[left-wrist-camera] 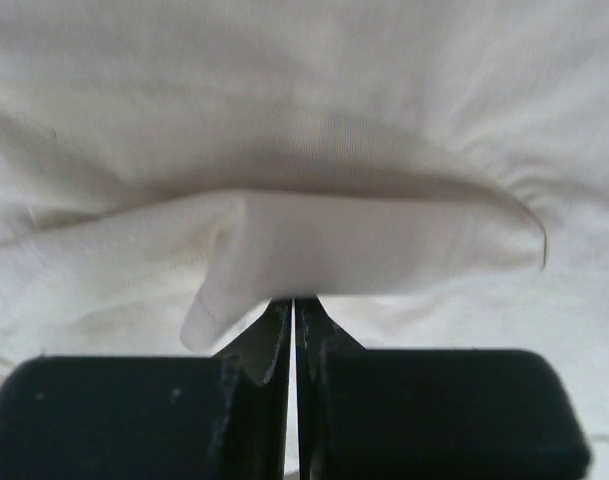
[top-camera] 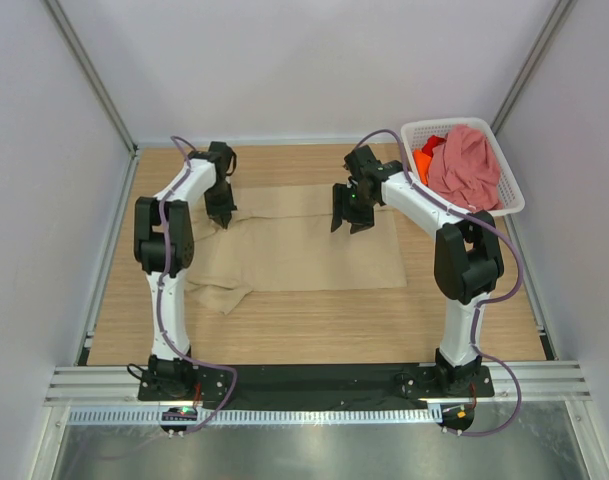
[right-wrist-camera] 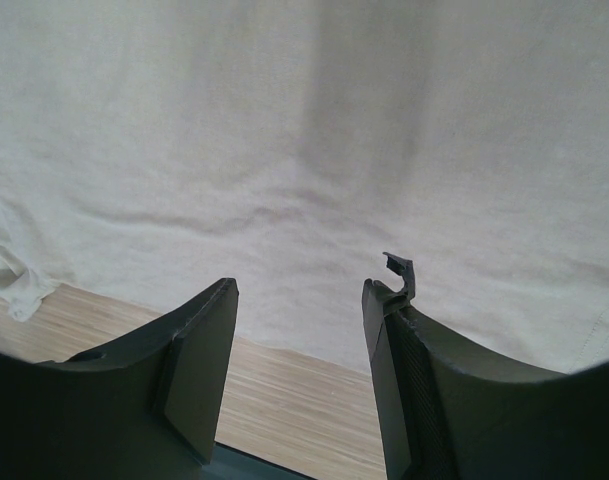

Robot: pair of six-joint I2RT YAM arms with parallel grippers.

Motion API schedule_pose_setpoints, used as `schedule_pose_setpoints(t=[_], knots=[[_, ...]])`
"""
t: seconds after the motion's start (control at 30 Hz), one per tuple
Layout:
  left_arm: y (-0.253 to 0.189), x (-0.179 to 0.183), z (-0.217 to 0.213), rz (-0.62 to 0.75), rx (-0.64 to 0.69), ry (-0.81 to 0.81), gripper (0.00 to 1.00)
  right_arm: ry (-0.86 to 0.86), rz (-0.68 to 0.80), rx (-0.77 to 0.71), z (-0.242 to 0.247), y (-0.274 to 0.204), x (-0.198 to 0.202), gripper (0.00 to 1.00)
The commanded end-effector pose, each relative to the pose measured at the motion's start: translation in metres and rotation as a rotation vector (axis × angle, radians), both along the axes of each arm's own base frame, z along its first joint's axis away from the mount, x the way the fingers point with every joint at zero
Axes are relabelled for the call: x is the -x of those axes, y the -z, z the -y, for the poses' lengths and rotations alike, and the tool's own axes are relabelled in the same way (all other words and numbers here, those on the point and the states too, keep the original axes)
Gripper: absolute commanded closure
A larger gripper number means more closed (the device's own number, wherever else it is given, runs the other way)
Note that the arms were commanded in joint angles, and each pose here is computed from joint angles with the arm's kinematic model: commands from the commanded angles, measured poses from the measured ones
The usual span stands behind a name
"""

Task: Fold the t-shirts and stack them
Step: Fold the tshirt

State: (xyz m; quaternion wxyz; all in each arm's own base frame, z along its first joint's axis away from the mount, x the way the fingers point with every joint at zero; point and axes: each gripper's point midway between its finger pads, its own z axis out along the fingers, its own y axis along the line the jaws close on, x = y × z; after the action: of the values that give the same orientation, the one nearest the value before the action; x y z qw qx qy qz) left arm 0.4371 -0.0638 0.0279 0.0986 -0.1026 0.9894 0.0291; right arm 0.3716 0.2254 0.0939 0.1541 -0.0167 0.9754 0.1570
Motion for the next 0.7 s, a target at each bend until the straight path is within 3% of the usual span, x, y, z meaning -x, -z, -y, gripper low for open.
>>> schedule_pose_setpoints(t=[0.0, 0.3, 0.67], knots=[[-0.041, 0.015, 0.006, 0.034, 0.057, -0.021, 1.0, -0.01, 0.058, -0.029, -0.003, -0.024, -0.007, 0.4], [-0.042, 0.048, 0.017, -0.025, 0.141, -0.008, 1.0, -0.017, 0.054, -0.031, -0.002, -0.024, -0.002, 0.4], [-0.033, 0.057, 0.045, -0.083, 0.296, 0.015, 1.0, -0.012, 0.037, -0.03, 0.0, -0.014, 0.004, 0.4]])
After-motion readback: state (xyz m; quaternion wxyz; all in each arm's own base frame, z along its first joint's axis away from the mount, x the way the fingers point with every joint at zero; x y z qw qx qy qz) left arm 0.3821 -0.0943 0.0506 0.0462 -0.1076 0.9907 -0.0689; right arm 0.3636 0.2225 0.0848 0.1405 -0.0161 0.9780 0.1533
